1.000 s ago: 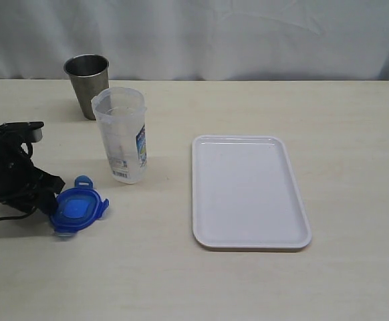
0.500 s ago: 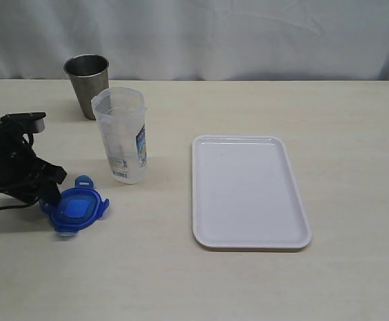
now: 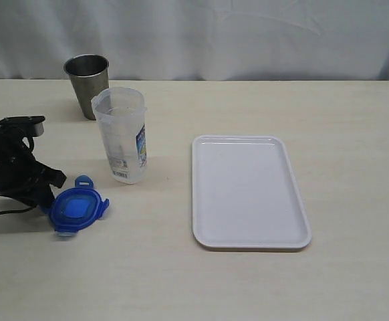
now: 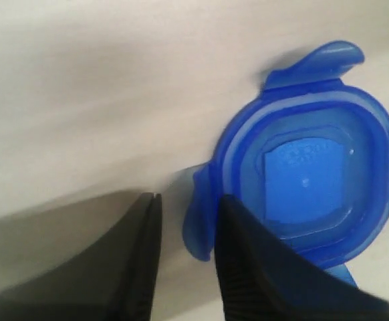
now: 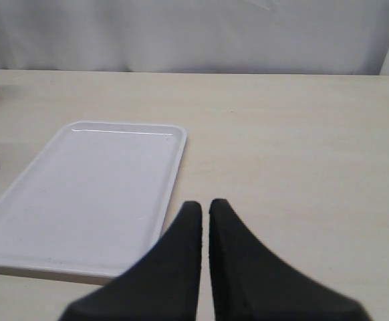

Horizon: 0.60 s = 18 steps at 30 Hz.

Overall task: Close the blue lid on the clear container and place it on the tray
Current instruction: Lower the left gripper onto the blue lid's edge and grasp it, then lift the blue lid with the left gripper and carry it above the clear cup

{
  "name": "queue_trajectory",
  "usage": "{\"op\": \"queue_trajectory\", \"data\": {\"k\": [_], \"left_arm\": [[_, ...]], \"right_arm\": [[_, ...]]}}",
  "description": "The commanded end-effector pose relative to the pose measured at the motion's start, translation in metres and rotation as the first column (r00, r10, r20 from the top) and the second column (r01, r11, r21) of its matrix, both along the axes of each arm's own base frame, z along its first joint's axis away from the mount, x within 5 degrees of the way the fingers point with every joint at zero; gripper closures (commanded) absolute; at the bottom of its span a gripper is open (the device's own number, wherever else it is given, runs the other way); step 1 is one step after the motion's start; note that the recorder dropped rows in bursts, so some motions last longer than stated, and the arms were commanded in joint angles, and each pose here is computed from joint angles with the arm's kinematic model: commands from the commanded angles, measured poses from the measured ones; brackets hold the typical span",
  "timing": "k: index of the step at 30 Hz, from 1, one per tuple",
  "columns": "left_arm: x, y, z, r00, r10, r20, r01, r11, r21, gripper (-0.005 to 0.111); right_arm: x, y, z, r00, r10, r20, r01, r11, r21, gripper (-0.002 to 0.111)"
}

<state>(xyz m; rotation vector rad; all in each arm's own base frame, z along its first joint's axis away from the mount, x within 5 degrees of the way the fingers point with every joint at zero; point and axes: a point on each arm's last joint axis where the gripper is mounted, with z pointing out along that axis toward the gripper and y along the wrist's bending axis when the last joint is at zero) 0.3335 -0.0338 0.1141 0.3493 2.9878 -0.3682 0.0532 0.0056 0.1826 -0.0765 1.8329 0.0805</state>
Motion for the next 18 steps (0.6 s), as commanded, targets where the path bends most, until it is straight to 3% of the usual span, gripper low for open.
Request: {"op": "queue_trajectory", "data": {"k": [1, 7, 18], "left_arm": [[0.0008, -0.0003, -0.0002, 1.0, 0.012, 0.02, -0.012, 1.0, 0.001, 0.074], [0.0027, 0.0019, -0.0034, 0.997, 0.03, 0.075, -0.031, 0.999, 0.021, 0.093], [0.0025, -0.0002, 0.0021, 0.999, -0.02, 0.031, 0.02, 1.0, 0.006, 0.096]], "right_arm": [[0.0, -0.0006, -0.0006, 1.0, -0.008, 0.004, 0.008, 1.0, -0.003, 0.104], [0.0, -0.0006, -0.0006, 1.0, -0.008, 0.004, 0.008, 1.0, -0.003, 0.104], [0.0, -0.0006, -0.0006, 1.0, -0.008, 0.004, 0.008, 1.0, -0.003, 0.104]]}}
